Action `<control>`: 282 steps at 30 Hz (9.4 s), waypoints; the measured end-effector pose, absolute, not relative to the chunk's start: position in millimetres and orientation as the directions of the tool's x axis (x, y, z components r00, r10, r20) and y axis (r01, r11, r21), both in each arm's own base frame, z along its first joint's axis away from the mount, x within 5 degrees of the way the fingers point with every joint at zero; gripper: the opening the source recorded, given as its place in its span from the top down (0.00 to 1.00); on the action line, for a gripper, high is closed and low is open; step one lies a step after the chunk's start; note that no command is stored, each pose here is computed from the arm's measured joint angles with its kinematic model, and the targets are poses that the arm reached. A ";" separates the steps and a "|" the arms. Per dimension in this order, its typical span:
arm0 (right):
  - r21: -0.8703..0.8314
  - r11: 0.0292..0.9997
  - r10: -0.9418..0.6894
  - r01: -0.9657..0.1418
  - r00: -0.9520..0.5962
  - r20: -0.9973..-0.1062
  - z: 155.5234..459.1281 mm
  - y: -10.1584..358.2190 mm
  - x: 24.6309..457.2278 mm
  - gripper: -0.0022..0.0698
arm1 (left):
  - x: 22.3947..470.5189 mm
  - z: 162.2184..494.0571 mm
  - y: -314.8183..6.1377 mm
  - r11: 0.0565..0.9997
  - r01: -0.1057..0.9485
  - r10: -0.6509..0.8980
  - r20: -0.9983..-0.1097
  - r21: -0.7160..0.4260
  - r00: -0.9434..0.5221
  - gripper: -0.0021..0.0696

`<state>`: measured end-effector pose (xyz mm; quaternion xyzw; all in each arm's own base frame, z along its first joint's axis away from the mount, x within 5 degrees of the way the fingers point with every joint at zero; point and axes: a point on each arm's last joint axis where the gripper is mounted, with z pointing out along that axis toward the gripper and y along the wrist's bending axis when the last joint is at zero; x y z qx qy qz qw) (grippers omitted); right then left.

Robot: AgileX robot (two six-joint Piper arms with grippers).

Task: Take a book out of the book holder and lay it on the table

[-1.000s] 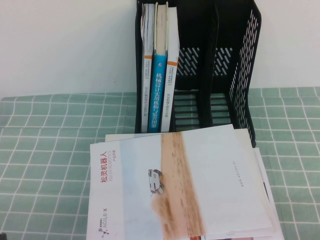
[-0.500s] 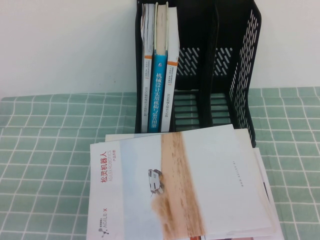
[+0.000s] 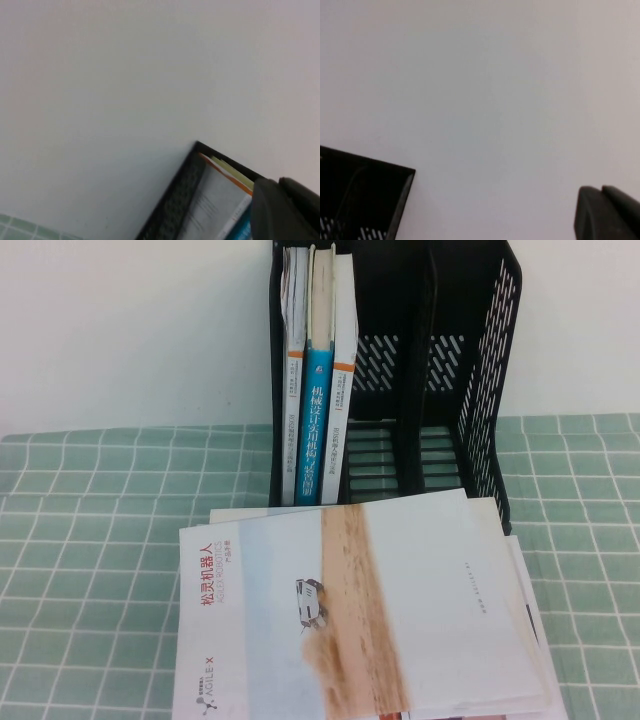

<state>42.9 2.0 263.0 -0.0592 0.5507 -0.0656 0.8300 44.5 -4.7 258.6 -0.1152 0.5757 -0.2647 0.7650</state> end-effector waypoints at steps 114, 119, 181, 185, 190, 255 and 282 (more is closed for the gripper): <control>0.176 0.781 0.211 -0.599 -0.013 -0.977 168.7 221.4 346.2 0.63 | 278.3 330.6 -197.4 0.667 0.531 -0.009 -0.718 -0.522 -0.695 0.97; 0.103 0.801 0.136 -0.590 0.012 -0.991 178.4 220.7 345.1 0.63 | 251.1 362.9 -185.7 0.630 0.634 0.053 -0.789 -0.449 -0.612 0.97; -0.990 -0.016 -0.453 -0.139 0.884 -0.117 358.7 221.9 244.9 0.95 | 65.9 497.6 -85.6 0.503 0.811 -0.209 -0.953 -0.298 -0.220 0.97; -0.980 -0.065 -0.499 -0.190 0.857 -0.133 343.8 226.9 257.2 0.97 | 73.7 494.5 -90.3 0.503 0.805 -0.194 -0.949 -0.313 -0.248 0.97; -0.954 -0.073 -0.483 -0.291 0.847 -0.221 337.3 229.6 255.2 0.97 | 80.2 491.0 -94.5 0.506 0.801 -0.171 -0.948 -0.319 -0.270 0.97; -0.260 0.879 -0.347 -0.399 -0.164 -0.923 250.0 10.3 54.7 0.97 | 125.5 310.2 -69.1 0.877 0.481 0.065 -0.990 -0.004 -0.128 0.97; -0.167 0.888 -0.273 -0.427 -0.198 -0.941 246.0 13.4 51.7 0.97 | 107.7 305.6 -47.0 0.917 0.399 0.023 -0.997 -0.006 -0.069 0.97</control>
